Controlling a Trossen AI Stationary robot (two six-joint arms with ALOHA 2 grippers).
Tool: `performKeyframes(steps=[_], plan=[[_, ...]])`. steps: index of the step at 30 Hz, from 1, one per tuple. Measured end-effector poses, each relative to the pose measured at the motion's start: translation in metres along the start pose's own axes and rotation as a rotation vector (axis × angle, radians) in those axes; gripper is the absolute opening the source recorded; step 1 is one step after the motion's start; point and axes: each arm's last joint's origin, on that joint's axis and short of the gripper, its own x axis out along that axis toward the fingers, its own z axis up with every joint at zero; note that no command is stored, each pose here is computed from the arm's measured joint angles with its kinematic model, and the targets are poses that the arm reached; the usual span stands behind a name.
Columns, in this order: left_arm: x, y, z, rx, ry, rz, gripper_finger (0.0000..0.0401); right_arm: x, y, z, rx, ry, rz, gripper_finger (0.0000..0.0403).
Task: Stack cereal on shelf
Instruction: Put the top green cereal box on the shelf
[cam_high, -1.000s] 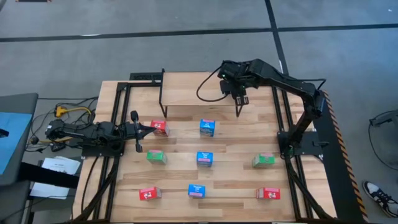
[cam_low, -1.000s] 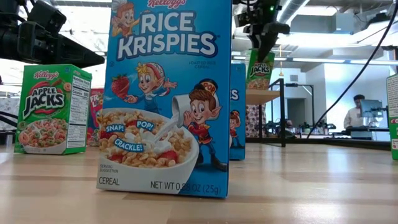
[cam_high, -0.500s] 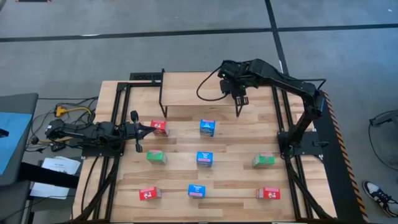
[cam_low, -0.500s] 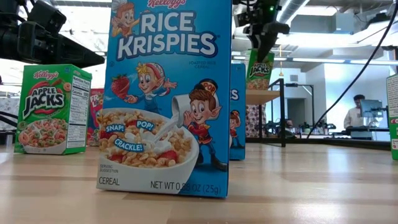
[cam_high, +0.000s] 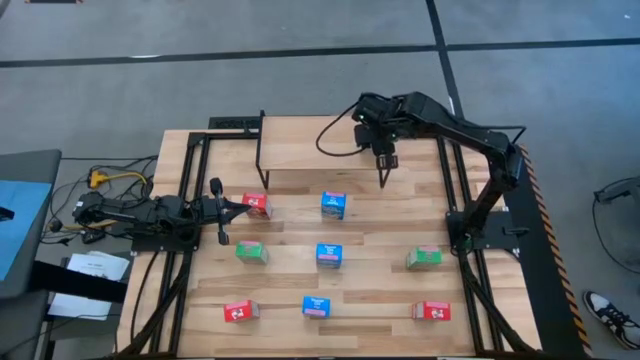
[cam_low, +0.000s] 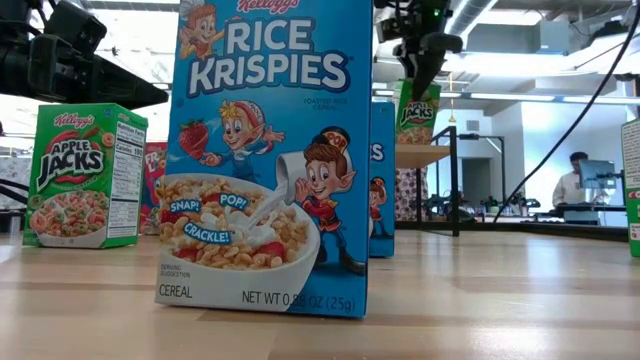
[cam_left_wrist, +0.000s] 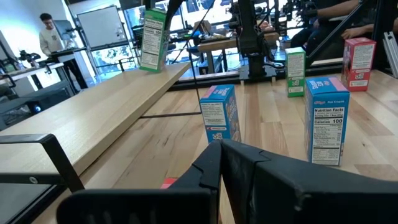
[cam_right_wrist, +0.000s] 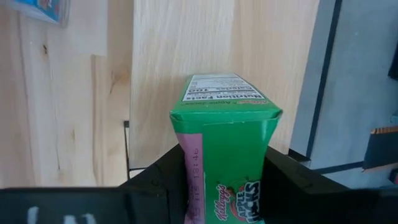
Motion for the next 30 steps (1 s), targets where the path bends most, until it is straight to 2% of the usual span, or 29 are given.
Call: performKeyframes(steps=[7,19,30], plan=[[0.0,0.0,0.0,0.0,0.0,0.0,0.0,0.002,-0.006,-0.004,0.028,-0.012,0.025,0.0184],[0.0,0.0,0.0,0.0,0.0,0.0,0.0,0.005,-0.016,-0.011,0.045,-0.007,0.037,0.023],[0.0,0.0,0.0,0.0,0.0,0.0,0.0,-0.01,-0.026,-0.012,0.059,-0.047,-0.002,0.0233]])
